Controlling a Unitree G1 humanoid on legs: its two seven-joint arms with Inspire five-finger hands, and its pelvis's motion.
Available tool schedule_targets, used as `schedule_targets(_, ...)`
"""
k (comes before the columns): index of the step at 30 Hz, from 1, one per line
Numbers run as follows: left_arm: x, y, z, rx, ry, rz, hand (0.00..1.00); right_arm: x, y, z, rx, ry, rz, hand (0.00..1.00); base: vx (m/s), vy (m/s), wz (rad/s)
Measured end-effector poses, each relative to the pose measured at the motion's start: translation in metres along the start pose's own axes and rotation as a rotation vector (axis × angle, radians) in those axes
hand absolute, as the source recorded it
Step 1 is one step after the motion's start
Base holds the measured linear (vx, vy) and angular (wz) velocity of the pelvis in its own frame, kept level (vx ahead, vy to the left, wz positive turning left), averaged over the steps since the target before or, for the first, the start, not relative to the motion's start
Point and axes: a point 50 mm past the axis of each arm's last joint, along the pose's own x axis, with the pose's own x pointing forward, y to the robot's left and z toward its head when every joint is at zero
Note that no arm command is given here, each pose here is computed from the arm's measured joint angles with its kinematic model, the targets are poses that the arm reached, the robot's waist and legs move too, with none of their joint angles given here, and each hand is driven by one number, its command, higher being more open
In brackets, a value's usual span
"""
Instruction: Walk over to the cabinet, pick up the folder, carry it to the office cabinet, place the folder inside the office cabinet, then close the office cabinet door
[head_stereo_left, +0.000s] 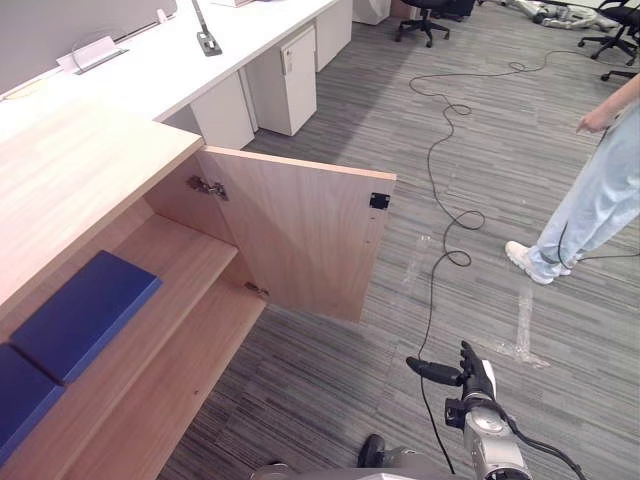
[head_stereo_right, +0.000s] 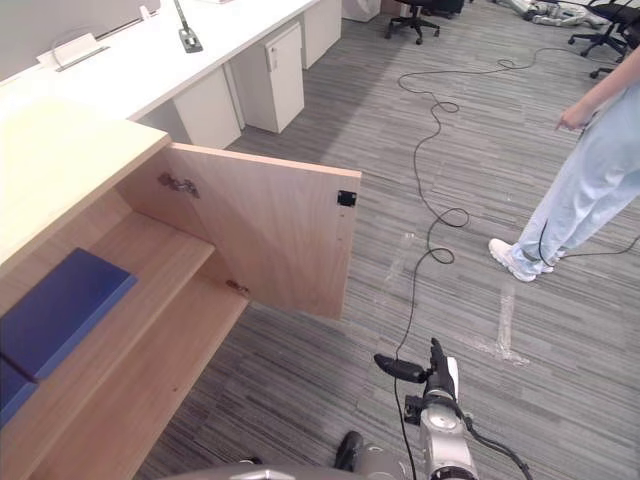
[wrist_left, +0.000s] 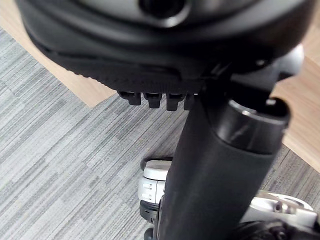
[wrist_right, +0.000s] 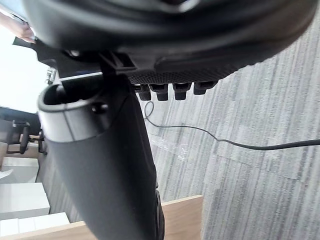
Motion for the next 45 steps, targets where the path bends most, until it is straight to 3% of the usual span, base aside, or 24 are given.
schedule_targets(7, -0.002, -0.002, -0.003, 0.022, -0.008, -0.017, 1.0, 0.018, 0.007, 0.064, 0.106, -0.166, 0.006, 1.0, 0.04, 0.073, 0.12)
schedule_targets(12, -0.003, -0.003, -0.002, 0.02, -0.016, -0.024, 1.0, 0.037, 0.014, 0.154, 0.244, -0.35, 0.021, 1.0, -0.08, 0.022, 0.14)
schedule_targets(16, -0.003, -0.005, -0.002, -0.007, -0.021, -0.029, 1.0, 0.04, 0.021, 0.198, 0.295, -0.422, 0.055, 1.0, -0.13, -0.005, 0.1)
schedule_targets(28, -0.003, -0.003, 0.0, -0.018, -0.037, -0.022, 1.0, 0.039, 0.06, 0.211, 0.053, -0.422, 0.203, 1.0, -0.04, 0.0, 0.06)
schedule_targets(34, -0.002, -0.002, 0.002, -0.013, -0.041, -0.019, 1.0, 0.04, 0.058, 0.21, -0.144, -0.444, 0.208, 1.0, 0.0, 0.003, -0.01)
schedule_targets(38, -0.002, 0.003, 0.003, -0.005, -0.044, -0.009, 1.0, 0.037, 0.061, 0.209, -0.436, -0.508, 0.243, 1.0, -0.02, 0.009, -0.1)
schedule_targets(41, -0.001, 0.01, 0.003, -0.006, -0.044, 0.012, 1.0, 0.023, 0.067, 0.203, -0.694, -0.603, 0.343, 1.0, -0.02, -0.027, -0.34)
schedule_targets(45, 0.0, 0.021, 0.002, 0.013, -0.029, 0.045, 1.0, -0.019, 0.079, 0.185, -1.147, -0.765, 0.614, 1.0, 0.04, -0.104, -0.33)
